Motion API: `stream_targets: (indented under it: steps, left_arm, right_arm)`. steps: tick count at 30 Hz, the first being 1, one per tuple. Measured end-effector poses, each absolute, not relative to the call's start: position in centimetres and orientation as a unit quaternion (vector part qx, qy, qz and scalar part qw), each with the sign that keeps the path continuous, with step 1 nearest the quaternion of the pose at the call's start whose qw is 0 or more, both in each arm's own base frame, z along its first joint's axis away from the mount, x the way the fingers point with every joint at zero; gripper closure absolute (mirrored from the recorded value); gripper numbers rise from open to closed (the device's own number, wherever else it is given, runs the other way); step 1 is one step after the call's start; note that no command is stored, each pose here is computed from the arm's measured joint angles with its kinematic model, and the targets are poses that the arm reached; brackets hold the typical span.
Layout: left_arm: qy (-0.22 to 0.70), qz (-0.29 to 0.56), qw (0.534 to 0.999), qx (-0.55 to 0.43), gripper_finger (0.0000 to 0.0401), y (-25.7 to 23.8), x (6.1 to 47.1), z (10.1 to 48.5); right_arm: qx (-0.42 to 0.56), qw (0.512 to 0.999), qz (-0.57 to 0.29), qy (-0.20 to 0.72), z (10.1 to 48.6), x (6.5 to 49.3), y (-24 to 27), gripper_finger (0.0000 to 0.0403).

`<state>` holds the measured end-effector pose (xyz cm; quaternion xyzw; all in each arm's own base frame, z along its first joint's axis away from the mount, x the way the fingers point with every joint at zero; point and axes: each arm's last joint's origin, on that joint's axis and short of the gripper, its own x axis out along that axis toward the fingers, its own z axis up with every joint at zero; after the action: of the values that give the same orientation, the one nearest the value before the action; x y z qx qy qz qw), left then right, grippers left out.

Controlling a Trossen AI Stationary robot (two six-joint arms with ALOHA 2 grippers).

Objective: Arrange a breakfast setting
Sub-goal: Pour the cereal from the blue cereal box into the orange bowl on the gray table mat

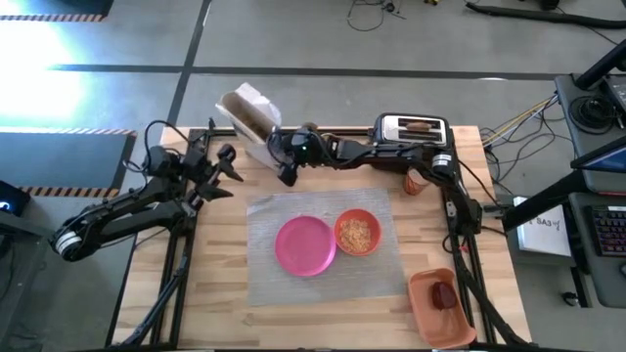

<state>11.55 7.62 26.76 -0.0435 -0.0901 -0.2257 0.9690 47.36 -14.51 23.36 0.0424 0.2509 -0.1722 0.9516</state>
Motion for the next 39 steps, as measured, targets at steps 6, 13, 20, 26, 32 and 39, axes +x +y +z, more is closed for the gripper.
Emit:
stream_targets:
  steps: [6, 13, 20, 26, 32, 39]
  left_arm:
    - [-0.081, -0.150, 0.984, -0.051, 0.0205, 8.4, 12.1, 25.6]
    - [-0.074, -0.053, 0.993, -0.075, 0.0205, 8.9, 12.3, 24.8]
    - [-0.088, -0.041, 0.991, -0.090, 0.0205, 8.6, 12.8, 26.4]
    - [-0.012, -0.052, 0.992, -0.111, 0.0205, 8.3, 14.2, 30.1]
    - [0.217, 0.126, 0.958, -0.139, 0.0224, 7.8, 14.9, 30.2]
    - [0.260, 0.159, 0.942, -0.141, 0.0274, 5.9, 16.7, 29.0]
  right_arm:
    - [0.052, 0.943, -0.154, 0.291, 25.2, 45.8, -13.9, 0.0081]
    - [0.033, 0.931, -0.149, 0.332, 26.0, 44.5, -13.9, 0.0080]
    - [-0.019, 0.923, -0.141, 0.358, 26.3, 43.5, -15.0, 0.0080]
    - [0.006, 0.922, -0.167, 0.349, 27.7, 42.1, -16.6, 0.0078]
    - [-0.023, 0.920, -0.115, 0.375, 29.7, 39.9, -16.8, 0.0080]
    - [-0.048, 0.908, -0.078, 0.409, 32.4, 36.7, -16.1, 0.0089]
